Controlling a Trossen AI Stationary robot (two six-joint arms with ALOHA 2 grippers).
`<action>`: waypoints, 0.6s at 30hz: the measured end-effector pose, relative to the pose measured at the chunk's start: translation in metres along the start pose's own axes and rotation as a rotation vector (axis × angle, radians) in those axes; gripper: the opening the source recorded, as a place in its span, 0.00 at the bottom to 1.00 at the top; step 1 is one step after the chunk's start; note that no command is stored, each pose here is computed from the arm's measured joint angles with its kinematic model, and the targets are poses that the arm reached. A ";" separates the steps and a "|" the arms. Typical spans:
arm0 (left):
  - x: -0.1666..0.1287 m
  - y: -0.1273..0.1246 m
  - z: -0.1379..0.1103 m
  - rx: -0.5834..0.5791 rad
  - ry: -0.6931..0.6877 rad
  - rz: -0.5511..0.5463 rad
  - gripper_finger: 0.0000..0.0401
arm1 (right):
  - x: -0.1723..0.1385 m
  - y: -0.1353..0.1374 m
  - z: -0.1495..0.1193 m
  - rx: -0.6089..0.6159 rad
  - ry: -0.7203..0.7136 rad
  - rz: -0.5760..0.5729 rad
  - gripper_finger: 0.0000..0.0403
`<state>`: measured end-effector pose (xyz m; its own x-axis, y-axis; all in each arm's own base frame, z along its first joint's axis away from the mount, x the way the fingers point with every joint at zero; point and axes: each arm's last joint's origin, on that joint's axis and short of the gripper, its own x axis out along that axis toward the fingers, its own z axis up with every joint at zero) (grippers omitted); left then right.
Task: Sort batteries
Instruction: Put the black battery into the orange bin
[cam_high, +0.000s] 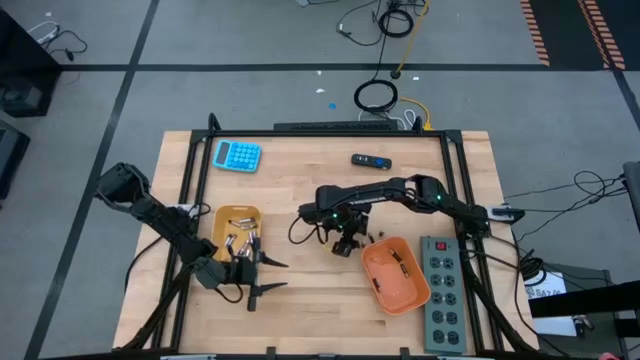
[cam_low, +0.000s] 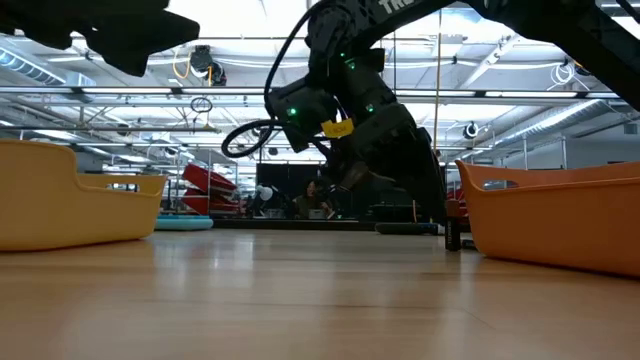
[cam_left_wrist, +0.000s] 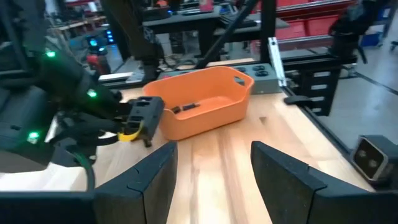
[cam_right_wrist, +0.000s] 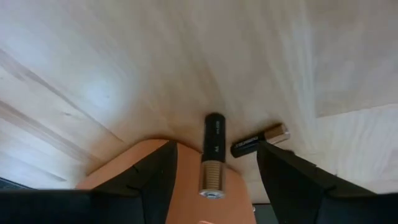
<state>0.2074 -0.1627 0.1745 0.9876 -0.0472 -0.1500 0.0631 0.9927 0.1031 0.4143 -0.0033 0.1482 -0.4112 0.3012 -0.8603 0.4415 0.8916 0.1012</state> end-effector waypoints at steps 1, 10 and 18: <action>0.000 0.000 0.000 0.000 0.000 -0.007 0.53 | 0.000 0.000 0.000 0.000 0.001 -0.001 0.53; 0.000 0.000 -0.001 0.002 0.004 -0.009 0.53 | 0.001 0.000 0.000 -0.002 0.002 -0.001 0.53; 0.000 0.000 -0.001 -0.007 0.012 -0.009 0.53 | 0.007 0.006 -0.003 -0.008 0.021 -0.016 0.53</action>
<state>0.2069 -0.1630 0.1732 0.9852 -0.0545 -0.1626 0.0705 0.9930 0.0945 0.4113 0.0048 0.1438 -0.4347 0.2939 -0.8513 0.4284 0.8989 0.0915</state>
